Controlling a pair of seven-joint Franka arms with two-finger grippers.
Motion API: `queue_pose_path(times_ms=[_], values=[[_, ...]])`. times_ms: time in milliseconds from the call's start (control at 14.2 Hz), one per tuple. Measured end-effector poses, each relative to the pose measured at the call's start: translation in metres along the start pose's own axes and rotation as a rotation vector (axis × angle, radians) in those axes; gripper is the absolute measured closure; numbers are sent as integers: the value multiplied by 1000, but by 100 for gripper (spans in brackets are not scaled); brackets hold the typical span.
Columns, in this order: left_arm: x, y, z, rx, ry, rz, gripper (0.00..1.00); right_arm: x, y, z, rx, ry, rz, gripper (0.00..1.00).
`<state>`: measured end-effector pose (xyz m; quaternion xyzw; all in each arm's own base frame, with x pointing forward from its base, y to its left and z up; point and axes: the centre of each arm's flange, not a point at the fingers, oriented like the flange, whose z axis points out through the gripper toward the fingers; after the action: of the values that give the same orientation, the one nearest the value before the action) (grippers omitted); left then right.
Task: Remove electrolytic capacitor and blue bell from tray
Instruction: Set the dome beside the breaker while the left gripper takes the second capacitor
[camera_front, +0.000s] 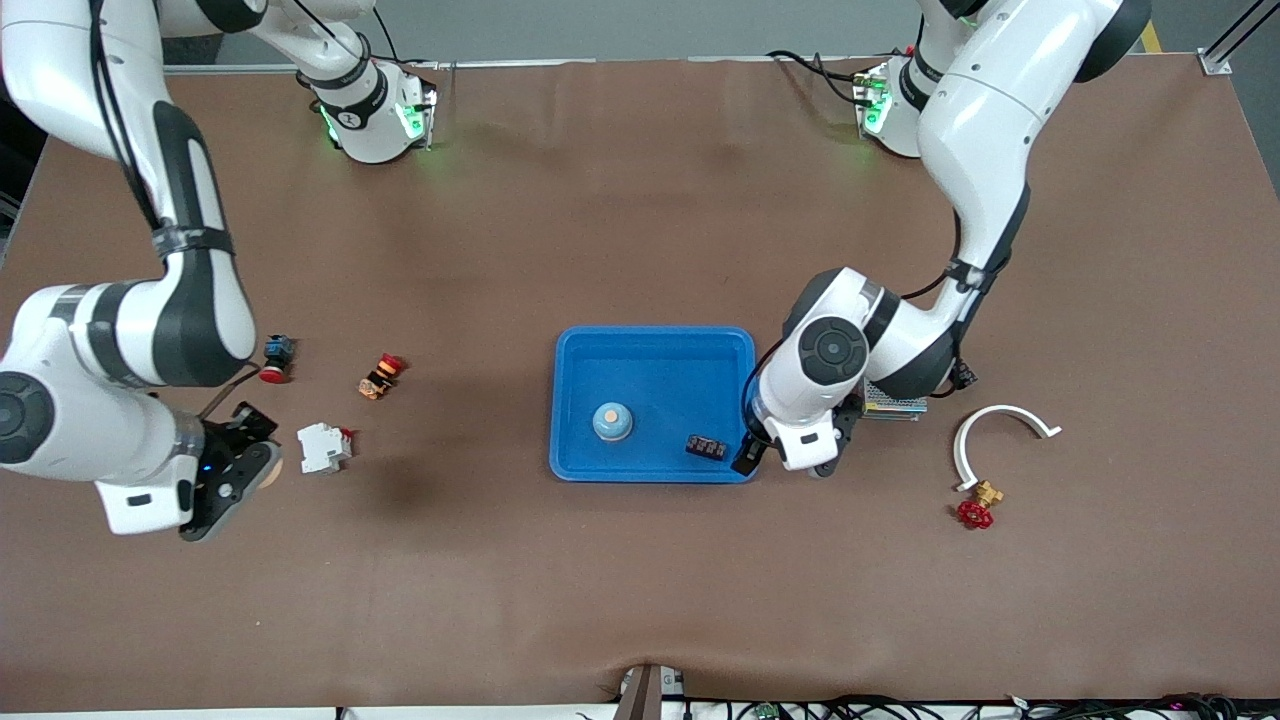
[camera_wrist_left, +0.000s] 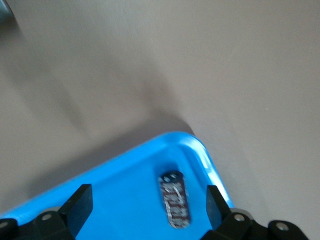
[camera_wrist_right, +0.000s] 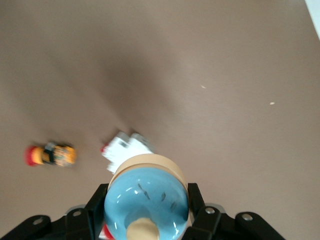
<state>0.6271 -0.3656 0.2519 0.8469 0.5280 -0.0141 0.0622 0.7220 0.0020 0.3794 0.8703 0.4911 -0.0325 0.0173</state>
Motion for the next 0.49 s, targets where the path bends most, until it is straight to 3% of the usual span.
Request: queue_pose_path(times_ms=[212, 494], values=[[-22, 0, 19, -26, -19, -66, 3, -27, 19, 43, -45, 26, -109, 33], [-37, -2, 37, -36, -34, -108, 22, -57, 28, 101, -73, 35, -215, 33]])
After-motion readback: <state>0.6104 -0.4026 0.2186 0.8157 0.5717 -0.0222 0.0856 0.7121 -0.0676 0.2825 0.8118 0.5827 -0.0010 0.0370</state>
